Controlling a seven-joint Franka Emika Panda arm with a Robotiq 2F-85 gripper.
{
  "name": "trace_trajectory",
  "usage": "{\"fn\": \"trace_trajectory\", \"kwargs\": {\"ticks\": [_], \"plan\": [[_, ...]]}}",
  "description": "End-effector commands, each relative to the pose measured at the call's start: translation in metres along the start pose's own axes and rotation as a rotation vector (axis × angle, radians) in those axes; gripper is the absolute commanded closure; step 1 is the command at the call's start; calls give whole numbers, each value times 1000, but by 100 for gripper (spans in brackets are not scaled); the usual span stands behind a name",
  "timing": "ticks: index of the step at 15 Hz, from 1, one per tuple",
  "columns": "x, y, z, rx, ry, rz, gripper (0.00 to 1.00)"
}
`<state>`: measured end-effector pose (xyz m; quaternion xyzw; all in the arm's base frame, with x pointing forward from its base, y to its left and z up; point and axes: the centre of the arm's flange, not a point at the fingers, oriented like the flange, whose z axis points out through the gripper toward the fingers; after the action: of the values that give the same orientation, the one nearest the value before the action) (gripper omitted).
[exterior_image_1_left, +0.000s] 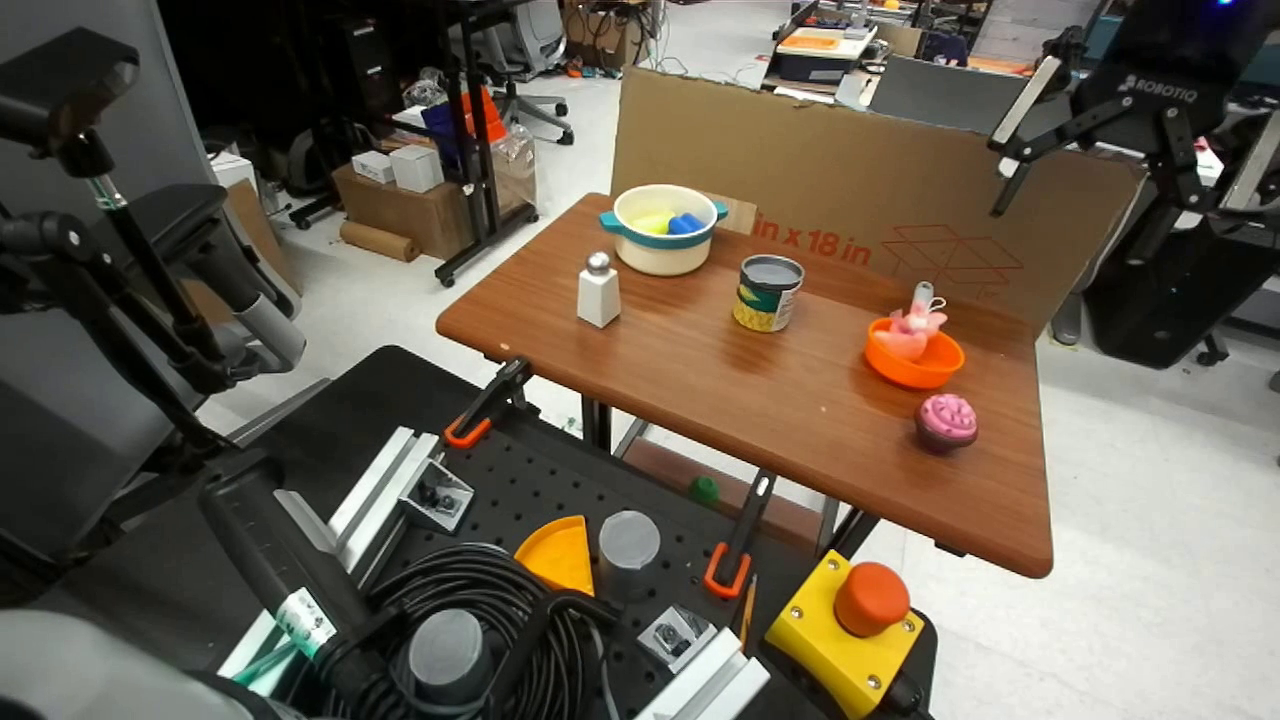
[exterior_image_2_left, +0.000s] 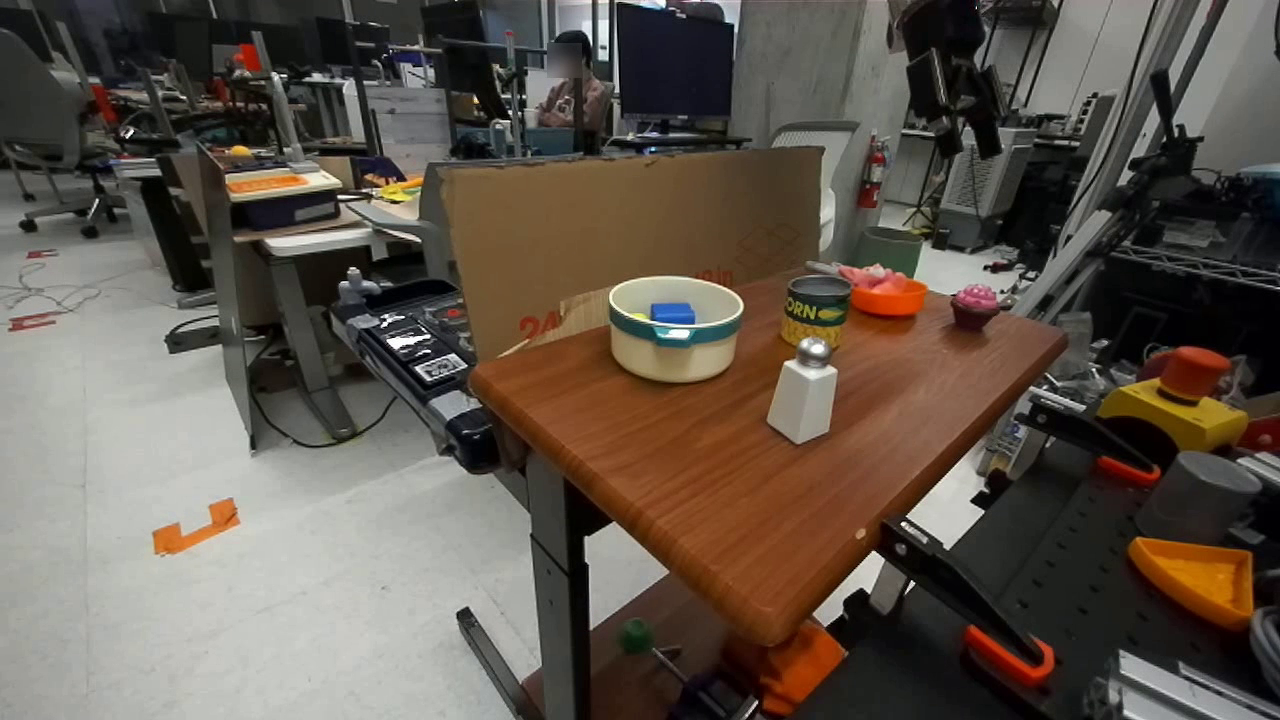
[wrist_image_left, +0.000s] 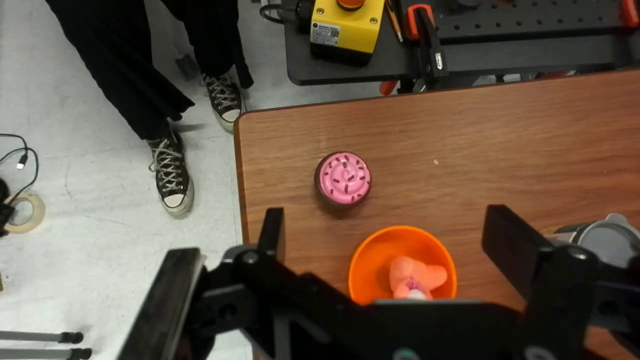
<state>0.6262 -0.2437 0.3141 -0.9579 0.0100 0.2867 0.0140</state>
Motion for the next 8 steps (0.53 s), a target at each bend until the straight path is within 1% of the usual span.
{"fn": "trace_trajectory", "kwargs": {"ticks": [1, 4, 7, 8], "plan": [[20, -1, 3, -13, -74, -1, 0], [25, -2, 10, -11, -99, -1, 0], [28, 0, 11, -29, -86, 34, 0], [29, 2, 10, -48, -75, 68, 0]]}}
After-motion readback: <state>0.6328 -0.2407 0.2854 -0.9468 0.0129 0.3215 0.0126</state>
